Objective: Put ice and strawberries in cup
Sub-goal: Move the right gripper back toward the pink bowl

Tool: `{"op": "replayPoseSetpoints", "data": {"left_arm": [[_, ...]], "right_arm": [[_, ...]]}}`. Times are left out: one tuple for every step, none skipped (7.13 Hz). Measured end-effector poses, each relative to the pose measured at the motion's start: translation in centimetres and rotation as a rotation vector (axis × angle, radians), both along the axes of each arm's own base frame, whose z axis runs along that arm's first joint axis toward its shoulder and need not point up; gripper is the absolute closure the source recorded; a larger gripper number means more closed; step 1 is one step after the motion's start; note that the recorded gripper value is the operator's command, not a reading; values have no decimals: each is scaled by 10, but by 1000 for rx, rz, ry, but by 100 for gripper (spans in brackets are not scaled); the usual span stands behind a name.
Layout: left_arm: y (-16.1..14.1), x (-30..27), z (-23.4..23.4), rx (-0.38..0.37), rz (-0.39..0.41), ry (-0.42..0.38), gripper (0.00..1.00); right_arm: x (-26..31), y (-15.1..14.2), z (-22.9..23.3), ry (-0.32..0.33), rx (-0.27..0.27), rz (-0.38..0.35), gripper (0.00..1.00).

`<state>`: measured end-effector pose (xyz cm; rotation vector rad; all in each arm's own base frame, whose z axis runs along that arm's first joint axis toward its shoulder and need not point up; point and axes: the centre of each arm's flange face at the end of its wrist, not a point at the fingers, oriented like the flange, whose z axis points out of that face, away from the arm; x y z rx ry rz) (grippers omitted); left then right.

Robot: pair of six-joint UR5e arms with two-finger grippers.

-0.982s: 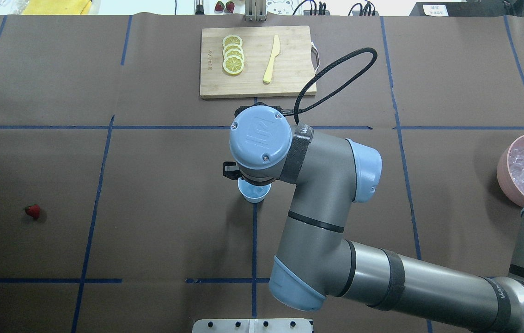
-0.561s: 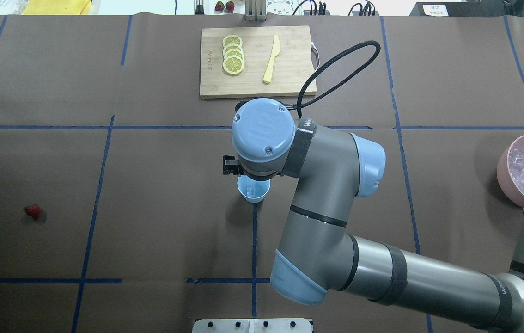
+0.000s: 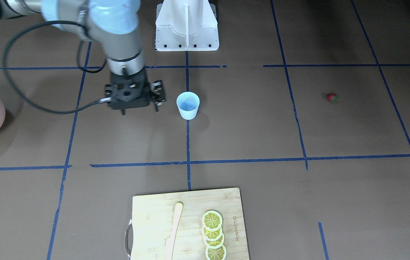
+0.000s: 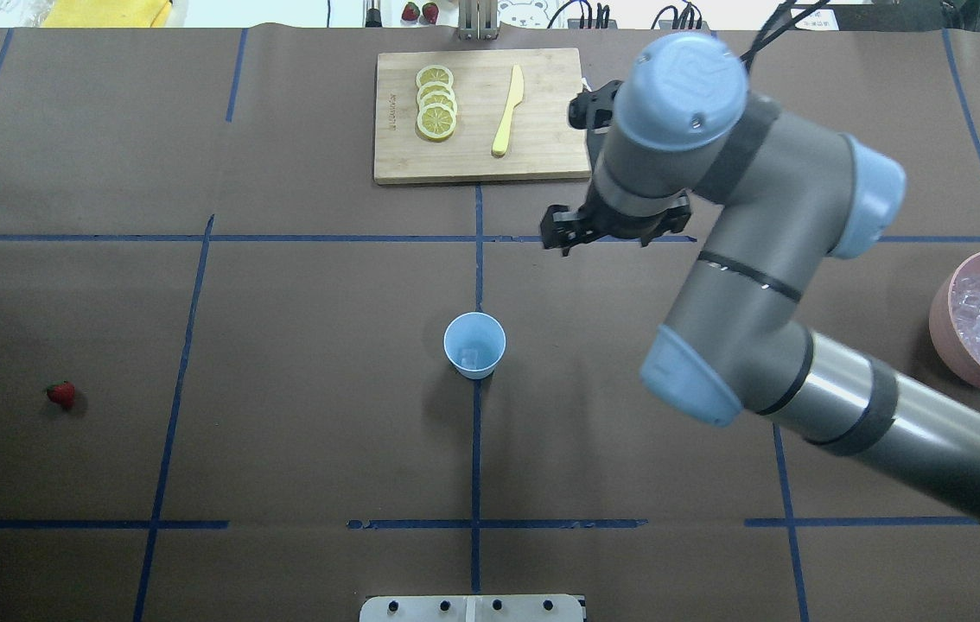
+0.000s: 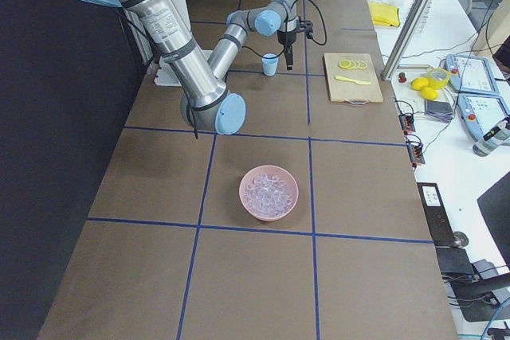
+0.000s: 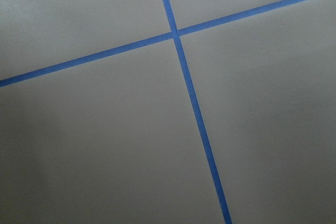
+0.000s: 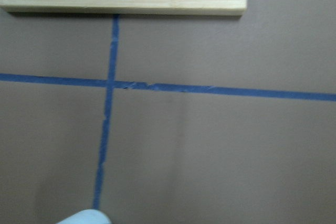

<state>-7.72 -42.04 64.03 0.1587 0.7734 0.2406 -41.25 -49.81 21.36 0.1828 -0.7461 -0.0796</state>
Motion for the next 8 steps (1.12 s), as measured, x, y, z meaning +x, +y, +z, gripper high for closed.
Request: {"op": "replayPoseSetpoints", "data": {"left_arm": [[0, 0, 0, 0, 0, 0, 0], [0, 0, 0, 0, 0, 0, 0], [0, 0, 0, 0, 0, 0, 0], [1, 0, 0, 0, 0, 0, 0], [1, 0, 0, 0, 0, 0, 0], [1, 0, 0, -1, 0, 0, 0], [1, 0, 0, -1, 0, 0, 0], [1, 0, 1, -2, 0, 0, 0]], "right_arm": [[52, -23, 45, 7, 24, -55, 2], [110, -39, 98, 2, 59, -109, 2], [167, -46, 148, 3, 102, -157, 2], [216, -45, 189, 17, 149, -207, 2], [259, -40, 225, 33, 186, -255, 2], [294, -29, 255, 41, 211, -297, 2], [316, -16, 282, 49, 236, -339, 2], [327, -3, 302, 55, 262, -371, 2]]}}
